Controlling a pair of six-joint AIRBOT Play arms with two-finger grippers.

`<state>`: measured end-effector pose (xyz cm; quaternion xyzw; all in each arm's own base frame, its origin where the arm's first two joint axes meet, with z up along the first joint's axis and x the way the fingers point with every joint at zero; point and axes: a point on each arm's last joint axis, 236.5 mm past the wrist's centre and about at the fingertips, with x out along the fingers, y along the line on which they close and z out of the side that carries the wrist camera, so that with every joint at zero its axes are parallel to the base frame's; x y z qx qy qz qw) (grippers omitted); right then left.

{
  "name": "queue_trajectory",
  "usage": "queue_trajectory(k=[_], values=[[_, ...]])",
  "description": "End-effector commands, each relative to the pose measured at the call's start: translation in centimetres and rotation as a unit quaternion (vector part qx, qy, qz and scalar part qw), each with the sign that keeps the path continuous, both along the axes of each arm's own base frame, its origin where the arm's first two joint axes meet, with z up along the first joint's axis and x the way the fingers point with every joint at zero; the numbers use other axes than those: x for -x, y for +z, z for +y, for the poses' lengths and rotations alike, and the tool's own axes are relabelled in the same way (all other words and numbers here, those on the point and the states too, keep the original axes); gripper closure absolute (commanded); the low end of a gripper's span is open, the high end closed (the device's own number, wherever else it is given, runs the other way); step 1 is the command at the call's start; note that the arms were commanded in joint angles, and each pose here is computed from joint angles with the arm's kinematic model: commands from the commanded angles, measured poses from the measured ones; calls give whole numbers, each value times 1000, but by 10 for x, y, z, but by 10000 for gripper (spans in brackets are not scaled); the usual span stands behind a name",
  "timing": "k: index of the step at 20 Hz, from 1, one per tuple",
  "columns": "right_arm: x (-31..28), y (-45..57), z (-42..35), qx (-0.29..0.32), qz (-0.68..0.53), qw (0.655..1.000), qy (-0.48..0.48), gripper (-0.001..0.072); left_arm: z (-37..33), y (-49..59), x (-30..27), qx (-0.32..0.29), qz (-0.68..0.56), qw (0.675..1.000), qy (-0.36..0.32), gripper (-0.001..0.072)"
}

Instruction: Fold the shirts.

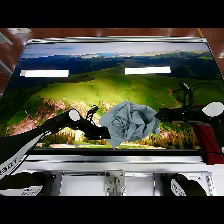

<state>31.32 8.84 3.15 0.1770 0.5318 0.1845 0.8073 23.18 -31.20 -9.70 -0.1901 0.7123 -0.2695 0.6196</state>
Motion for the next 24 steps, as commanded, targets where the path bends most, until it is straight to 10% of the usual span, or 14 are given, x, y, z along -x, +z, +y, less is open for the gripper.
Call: queue_trajectory(k=[1, 3, 5, 6, 11, 20, 24], values=[[-8, 1, -4, 4, -15, 1000, -12, 655, -16, -8, -13, 19, -1, 999, 45, -13], [-7, 1, -3, 3, -12, 1000, -11, 654, -26, -14, -26, 28, -4, 996, 84, 65], [-7, 1, -3, 2, -12, 1000, -11, 654, -27, -16, -29, 32, -14, 996, 82, 633], [-7, 1, -3, 3, -13, 1000, -11, 654, -30, -9, -30, 40, -31, 997, 64, 671], [-16, 35, -2, 5, -63, 998, -7, 654, -14, 149, -77, 110, -257, 960, 20, 676], [44, 411, 3, 14, -544, 838, -39, 654, 178, 617, 52, 154, -764, 606, 160, 676], [84, 426, -6, 80, -567, 819, -36, 655, 231, 593, 66, 24, -756, 619, 213, 675]])
